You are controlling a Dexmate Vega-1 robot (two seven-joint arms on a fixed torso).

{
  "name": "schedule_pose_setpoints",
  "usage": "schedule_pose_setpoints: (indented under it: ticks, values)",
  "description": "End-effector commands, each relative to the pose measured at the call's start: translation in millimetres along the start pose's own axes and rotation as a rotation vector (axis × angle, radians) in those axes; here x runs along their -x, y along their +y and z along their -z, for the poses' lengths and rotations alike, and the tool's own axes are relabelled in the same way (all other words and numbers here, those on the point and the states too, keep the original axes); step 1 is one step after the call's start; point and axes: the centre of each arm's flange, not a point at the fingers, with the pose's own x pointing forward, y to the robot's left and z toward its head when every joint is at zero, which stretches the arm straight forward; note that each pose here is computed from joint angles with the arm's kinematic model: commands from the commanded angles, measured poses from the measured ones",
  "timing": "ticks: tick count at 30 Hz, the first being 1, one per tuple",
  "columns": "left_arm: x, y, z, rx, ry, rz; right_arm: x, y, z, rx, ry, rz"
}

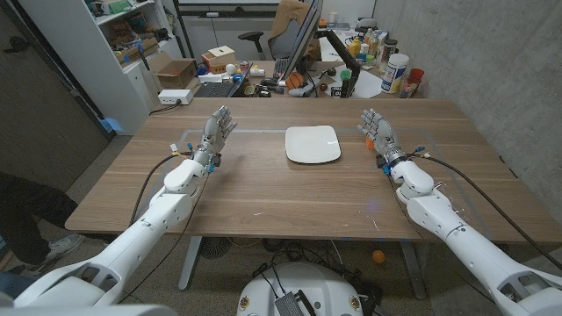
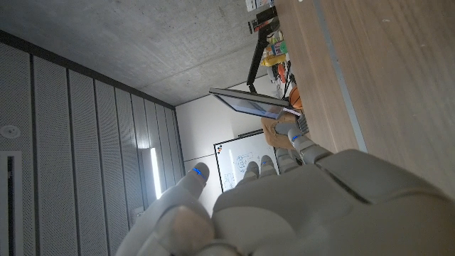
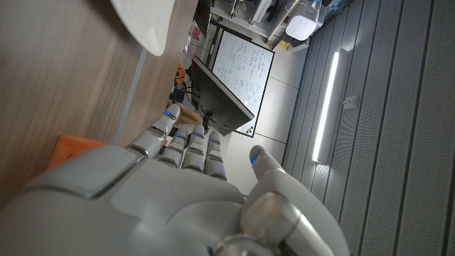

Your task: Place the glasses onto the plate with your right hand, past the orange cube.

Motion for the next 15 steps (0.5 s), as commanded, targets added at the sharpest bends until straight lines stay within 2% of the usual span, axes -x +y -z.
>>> schedule_pose_setpoints:
  ticks: [1, 5, 8, 15]
  values:
    - [6.3, 16.5, -4.4, -0.020, -0.029, 0.044, 7.4, 35.2, -11.8, 0.018, -0.027, -0.016]
    - [5.5, 17.8, -8.3, -0.038, -0.029, 0.034, -5.8, 31.2, -15.6, 0.024, -0.025, -0.037]
    - [3.1, 17.1, -15.5, -0.041, -0.050, 0.013, -19.5, 22.7, -21.1, 0.041, -0.021, -0.054]
    - [-2.1, 8.7, -20.0, -0.047, -0.055, 0.016, -35.6, 10.7, -30.8, 0.060, -0.023, -0.061]
